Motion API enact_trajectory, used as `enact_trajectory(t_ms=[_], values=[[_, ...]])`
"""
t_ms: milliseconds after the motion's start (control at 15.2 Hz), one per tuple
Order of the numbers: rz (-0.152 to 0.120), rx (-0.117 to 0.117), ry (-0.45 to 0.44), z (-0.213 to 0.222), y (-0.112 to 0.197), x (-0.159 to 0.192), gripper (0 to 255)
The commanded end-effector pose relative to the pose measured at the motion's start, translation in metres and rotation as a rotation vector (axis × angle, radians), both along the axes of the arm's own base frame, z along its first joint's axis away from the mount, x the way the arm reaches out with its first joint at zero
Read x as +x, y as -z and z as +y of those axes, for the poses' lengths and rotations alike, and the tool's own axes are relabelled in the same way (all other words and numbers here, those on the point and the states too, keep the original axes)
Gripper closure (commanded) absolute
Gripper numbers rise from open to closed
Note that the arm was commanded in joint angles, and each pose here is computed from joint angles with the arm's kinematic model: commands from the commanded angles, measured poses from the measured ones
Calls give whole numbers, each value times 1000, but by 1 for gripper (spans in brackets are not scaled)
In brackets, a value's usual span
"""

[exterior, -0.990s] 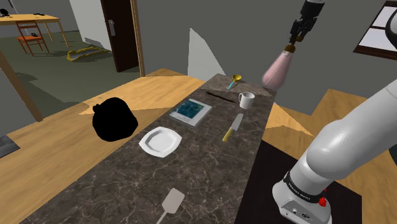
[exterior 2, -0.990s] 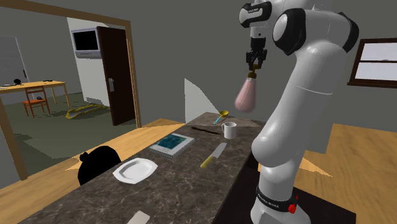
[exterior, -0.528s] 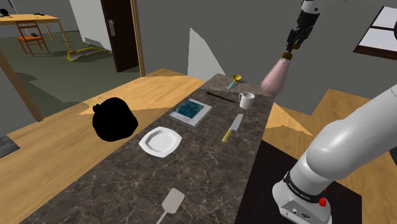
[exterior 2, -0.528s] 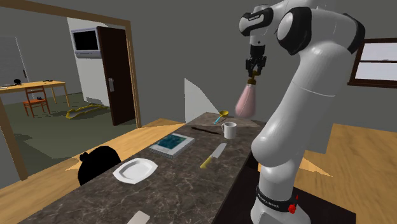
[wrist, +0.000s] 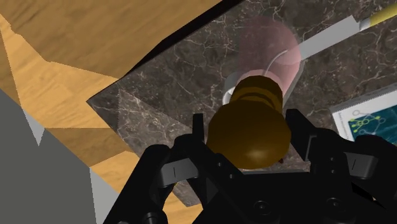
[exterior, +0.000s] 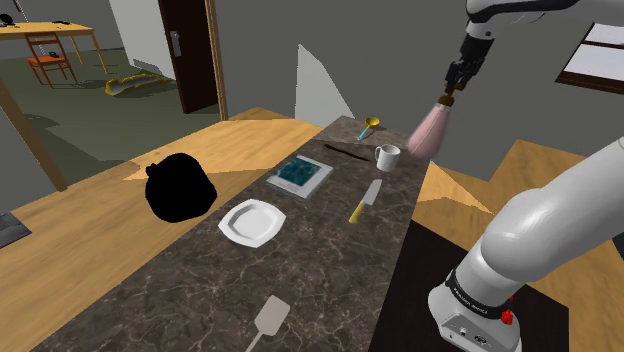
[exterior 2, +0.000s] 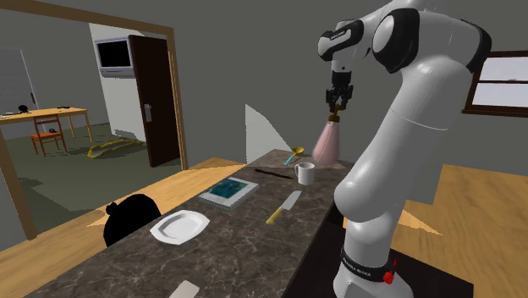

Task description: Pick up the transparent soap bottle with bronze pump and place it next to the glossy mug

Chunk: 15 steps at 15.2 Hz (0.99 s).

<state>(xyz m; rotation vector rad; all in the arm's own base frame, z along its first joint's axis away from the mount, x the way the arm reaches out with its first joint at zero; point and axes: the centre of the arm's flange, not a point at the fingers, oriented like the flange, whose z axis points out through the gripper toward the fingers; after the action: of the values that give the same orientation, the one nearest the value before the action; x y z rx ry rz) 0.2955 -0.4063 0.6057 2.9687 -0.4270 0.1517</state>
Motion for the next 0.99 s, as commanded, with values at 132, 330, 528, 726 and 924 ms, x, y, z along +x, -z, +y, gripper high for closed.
enact_trajectory(t_ms=[132, 330, 528, 726, 924], values=[[-1, -1, 0, 1, 21, 0, 255], [-1, -1, 0, 1, 37, 0, 255], [-1, -1, 0, 1, 52, 0, 255], [-1, -1, 0, 1, 68, 0, 255], [-1, -1, 0, 1, 84, 0, 255]])
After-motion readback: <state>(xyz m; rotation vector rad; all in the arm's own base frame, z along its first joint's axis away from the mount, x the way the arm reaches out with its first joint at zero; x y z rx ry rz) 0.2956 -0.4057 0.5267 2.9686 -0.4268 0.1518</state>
